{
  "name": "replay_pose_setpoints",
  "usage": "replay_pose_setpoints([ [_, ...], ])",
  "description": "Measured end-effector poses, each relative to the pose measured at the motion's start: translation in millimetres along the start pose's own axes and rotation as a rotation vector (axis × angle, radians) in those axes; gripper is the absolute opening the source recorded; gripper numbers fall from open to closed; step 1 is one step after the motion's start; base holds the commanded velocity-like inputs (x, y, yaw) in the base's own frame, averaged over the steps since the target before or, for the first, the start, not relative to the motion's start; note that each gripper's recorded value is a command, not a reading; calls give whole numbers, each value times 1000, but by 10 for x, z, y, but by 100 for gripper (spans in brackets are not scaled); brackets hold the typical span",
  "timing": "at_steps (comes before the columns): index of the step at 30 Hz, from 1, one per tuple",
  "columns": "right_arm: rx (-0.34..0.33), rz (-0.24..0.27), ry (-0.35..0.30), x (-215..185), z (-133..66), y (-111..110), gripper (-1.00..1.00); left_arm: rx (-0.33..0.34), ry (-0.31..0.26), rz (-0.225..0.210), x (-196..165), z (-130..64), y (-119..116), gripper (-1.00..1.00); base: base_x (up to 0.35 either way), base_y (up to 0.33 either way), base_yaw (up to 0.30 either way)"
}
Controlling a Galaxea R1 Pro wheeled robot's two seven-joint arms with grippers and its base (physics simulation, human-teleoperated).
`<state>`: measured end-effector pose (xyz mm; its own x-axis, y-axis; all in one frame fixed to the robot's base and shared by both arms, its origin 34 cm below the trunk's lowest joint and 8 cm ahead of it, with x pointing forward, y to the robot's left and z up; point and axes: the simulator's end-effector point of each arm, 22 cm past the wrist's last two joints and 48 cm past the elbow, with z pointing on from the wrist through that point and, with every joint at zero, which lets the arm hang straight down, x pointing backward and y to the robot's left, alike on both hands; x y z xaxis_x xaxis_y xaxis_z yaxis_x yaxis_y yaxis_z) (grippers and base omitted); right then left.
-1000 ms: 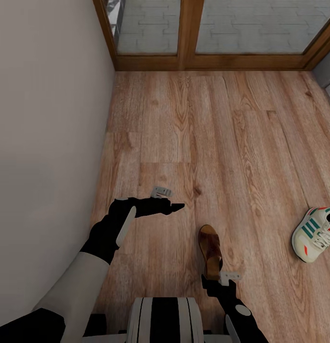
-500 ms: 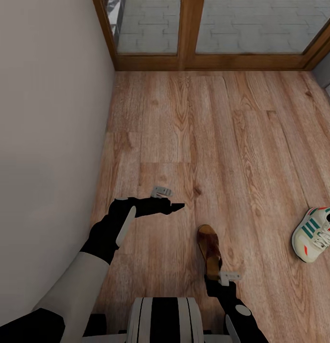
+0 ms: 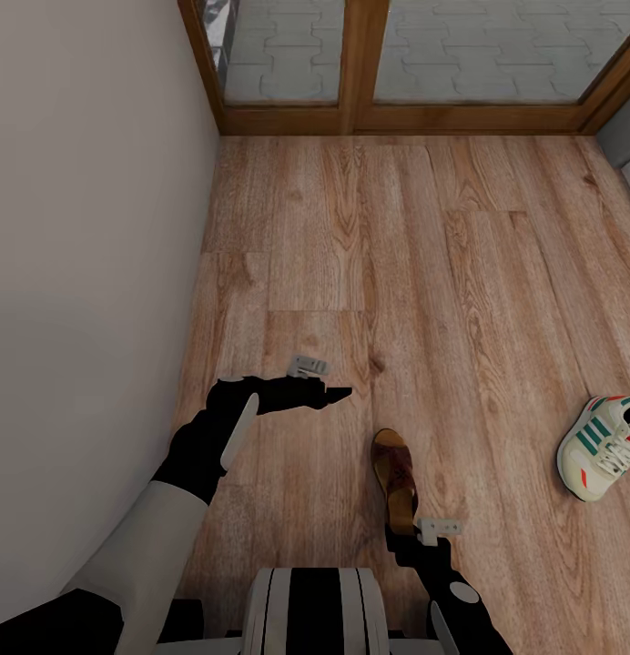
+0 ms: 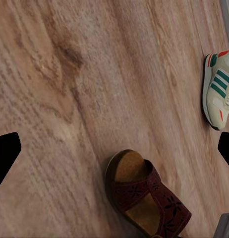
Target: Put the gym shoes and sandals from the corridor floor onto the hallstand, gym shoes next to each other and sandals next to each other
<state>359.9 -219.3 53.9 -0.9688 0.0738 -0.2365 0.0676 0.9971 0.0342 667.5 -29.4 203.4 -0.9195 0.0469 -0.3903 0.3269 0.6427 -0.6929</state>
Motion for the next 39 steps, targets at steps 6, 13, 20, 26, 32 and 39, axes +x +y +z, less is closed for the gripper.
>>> replay_pose_setpoints([
  [6,-3,0,-24,-105,-33,7,-100,-29,-6,12,-63,-140,117,100,0,0,0],
  [13,-5,-1,-53,-247,-92,18,-100,-48,-20,35,-185,-292,136,100,0,0,0],
  [20,-8,-1,-81,-386,-154,31,-100,-53,-38,57,-322,-395,57,100,0,0,0],
  [26,-9,-1,-106,-508,-212,40,-100,-59,-52,76,-430,-485,-6,100,0,0,0],
  [32,-10,-2,-131,-627,-273,49,-100,-87,-60,99,-512,-642,54,100,0,0,0],
  [39,-10,-3,-170,-781,-353,54,-100,-152,-78,77,-459,-977,363,100,0,0,0],
])
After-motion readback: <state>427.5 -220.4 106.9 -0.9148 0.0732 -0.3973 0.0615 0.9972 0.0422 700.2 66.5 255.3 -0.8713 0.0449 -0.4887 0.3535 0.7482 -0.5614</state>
